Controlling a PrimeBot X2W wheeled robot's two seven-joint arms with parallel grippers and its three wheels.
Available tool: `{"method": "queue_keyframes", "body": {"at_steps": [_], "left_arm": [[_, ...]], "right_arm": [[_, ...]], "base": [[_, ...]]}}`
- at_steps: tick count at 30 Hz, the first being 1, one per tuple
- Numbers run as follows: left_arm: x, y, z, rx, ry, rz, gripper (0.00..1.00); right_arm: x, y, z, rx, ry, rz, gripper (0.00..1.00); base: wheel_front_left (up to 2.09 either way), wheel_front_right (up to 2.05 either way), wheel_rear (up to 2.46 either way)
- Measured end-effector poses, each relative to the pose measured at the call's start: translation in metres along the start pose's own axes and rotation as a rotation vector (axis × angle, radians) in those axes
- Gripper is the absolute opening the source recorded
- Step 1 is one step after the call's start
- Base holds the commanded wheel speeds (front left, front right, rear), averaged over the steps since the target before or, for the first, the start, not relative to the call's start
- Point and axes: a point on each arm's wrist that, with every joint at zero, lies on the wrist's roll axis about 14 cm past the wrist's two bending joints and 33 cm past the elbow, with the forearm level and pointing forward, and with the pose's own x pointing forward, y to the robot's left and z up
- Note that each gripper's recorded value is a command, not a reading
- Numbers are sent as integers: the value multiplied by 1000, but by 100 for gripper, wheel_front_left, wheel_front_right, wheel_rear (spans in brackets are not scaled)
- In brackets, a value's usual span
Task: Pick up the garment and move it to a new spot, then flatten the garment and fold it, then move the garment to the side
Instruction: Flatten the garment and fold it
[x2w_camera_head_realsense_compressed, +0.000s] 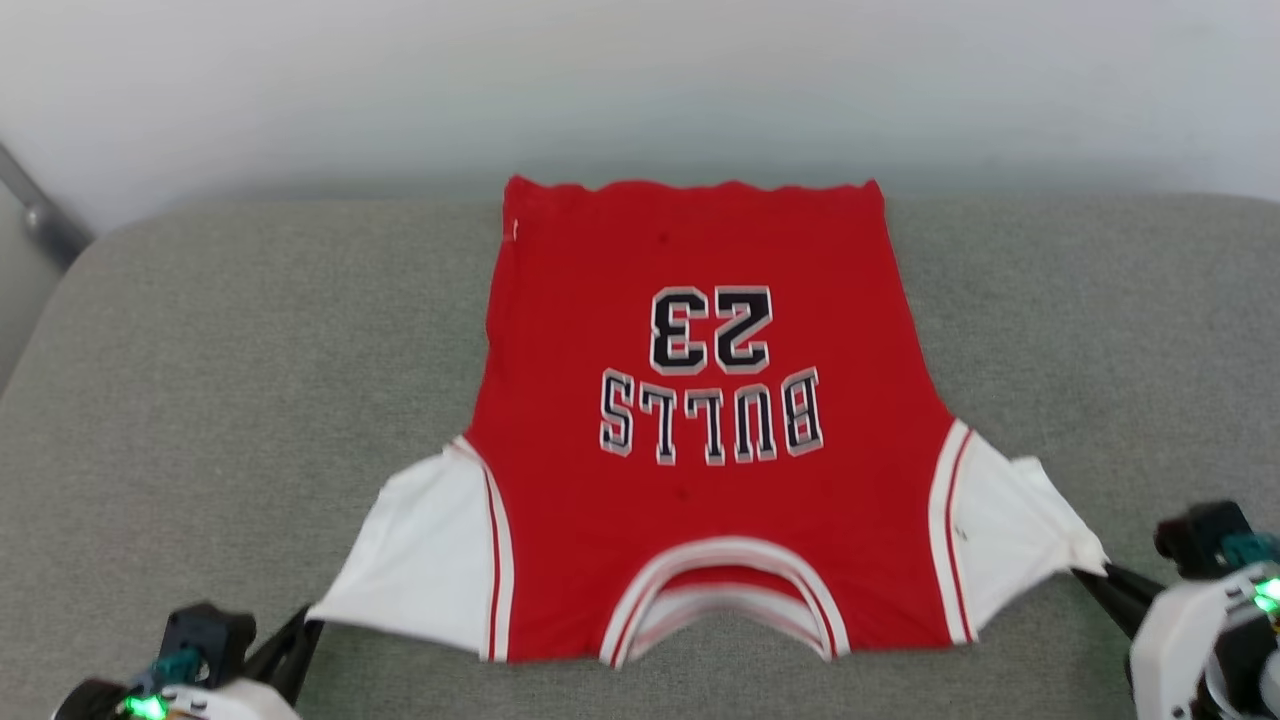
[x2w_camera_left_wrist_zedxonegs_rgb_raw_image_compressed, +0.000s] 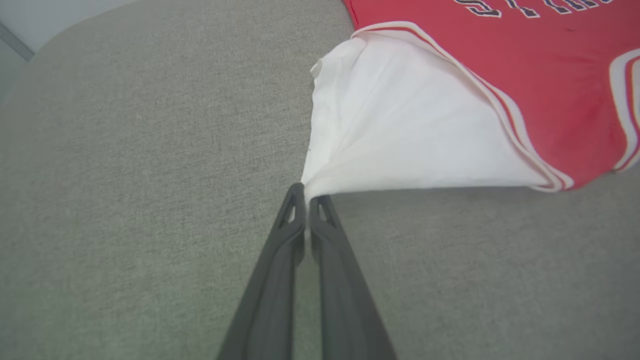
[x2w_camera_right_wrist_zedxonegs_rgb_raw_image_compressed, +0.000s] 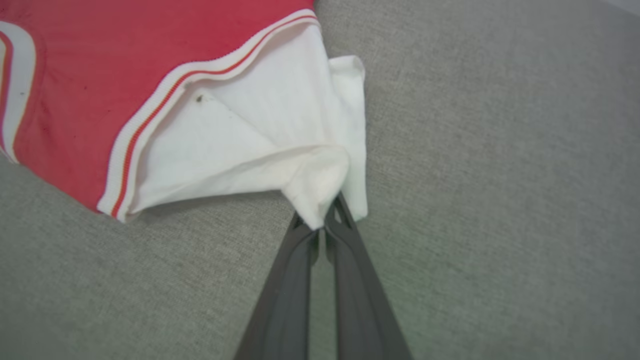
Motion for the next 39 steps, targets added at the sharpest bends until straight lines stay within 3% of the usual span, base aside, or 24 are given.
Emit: {"method": "queue_keyframes", "body": {"at_steps": [13,18,19,20,21,26,33,39], "left_arm": [[-57,-16,-38,-23,94,11,0],[-55,-20,-36,-21,95,2,0],[-54,-21,-36,-15,96,-1,0],[-53,-22,-35,-13,97,-7,0],[-52,-24,-34,-9,95,-13,0],[-44,-30,-22,-1,68,-35,0],[-31,-31,-3,19,22,-38,0],[-13,-27,15,47,-14,-36,0]], "right_arm": [[-63,20,-67,93,152,26,0],[-67,13,-64,105,160,-4,0],[-66,12,-60,109,155,-10,4],[-64,11,-55,109,145,-15,43],[-62,7,-49,104,129,-25,98],[-52,-8,-5,60,51,-52,100],[-40,-55,103,-93,-67,-123,100],[-12,-70,155,-169,93,-93,100]], "base": [[0,0,0],[0,0,0],[0,0,0],[0,0,0],[0,0,0],[0,0,0],[0,0,0],[0,0,0]]}}
